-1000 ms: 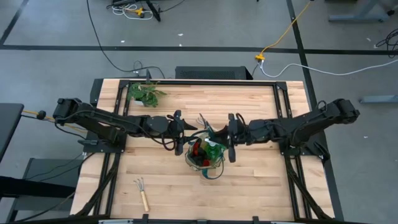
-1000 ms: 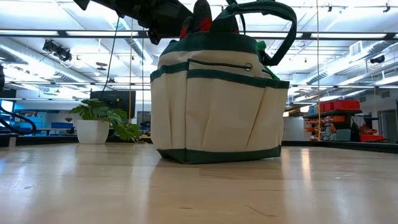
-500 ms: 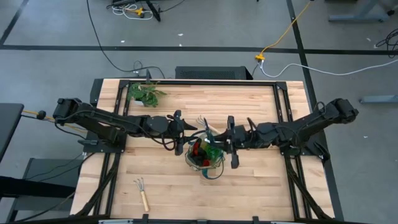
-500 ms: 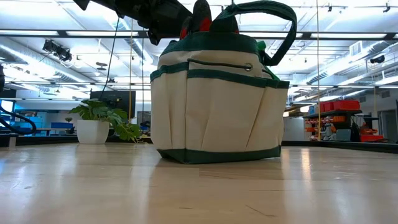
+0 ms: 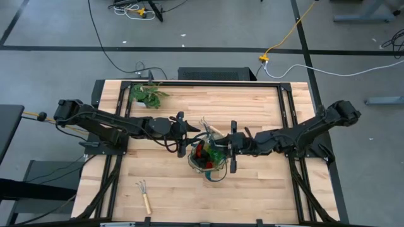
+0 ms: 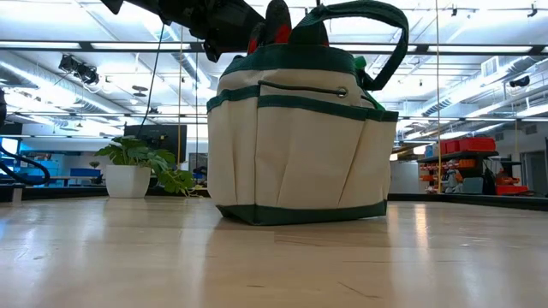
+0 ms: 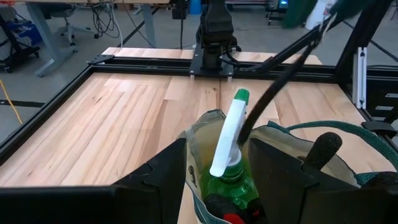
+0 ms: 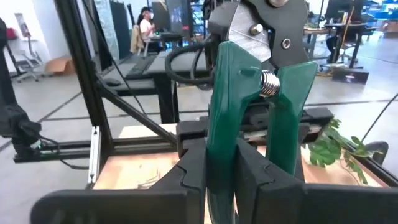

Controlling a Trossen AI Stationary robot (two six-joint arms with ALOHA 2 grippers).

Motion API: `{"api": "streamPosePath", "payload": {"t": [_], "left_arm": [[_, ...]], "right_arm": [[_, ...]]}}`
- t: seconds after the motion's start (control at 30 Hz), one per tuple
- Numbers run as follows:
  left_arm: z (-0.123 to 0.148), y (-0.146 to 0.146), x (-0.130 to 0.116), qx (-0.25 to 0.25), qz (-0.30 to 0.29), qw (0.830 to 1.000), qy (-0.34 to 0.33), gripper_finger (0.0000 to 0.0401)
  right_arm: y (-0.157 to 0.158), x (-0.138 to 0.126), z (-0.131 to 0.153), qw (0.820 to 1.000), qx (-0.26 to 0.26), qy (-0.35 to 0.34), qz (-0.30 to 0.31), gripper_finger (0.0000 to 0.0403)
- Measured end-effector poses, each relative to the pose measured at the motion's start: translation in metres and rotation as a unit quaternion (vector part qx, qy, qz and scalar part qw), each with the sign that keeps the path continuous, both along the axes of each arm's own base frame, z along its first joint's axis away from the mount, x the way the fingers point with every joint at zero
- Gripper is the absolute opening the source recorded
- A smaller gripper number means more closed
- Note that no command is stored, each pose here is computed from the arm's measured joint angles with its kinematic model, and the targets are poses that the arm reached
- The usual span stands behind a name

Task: Pick & Place Garden tools in Gardening bag
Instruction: Put the green scissors into the green gardening bag

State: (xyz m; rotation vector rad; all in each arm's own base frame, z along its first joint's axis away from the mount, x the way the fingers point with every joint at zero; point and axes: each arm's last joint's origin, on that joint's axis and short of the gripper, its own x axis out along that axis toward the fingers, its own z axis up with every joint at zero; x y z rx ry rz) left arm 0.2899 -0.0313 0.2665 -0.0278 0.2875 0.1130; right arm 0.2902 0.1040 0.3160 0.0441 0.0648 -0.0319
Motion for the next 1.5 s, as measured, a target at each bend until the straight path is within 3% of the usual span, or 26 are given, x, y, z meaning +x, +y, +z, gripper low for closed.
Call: {"api": "streamPosePath", "payload": {"t": [0.27,0.57,0.87,1.5], "left_arm": [[0.0,0.0,0.0,0.0,0.0,1.0,0.0,0.0179],[0.0,0.0,0.0,0.0,0.0,1.0,0.0,0.0179],[0.0,0.0,0.0,-0.002,0.0,1.0,0.0,0.0179],[0.0,0.0,0.0,-0.001,0.0,1.0,0.0,0.0179]], "right_arm": [[0.009,0.015,-0.026,0.999,0.0,0.042,0.001,0.0043],[0.024,0.021,-0.05,0.996,-0.01,0.072,-0.048,0.0043],[0.028,0.012,-0.066,0.992,0.005,0.074,-0.098,0.0043],[0.025,-0.02,-0.109,0.993,0.058,-0.003,-0.107,0.0043]]}}
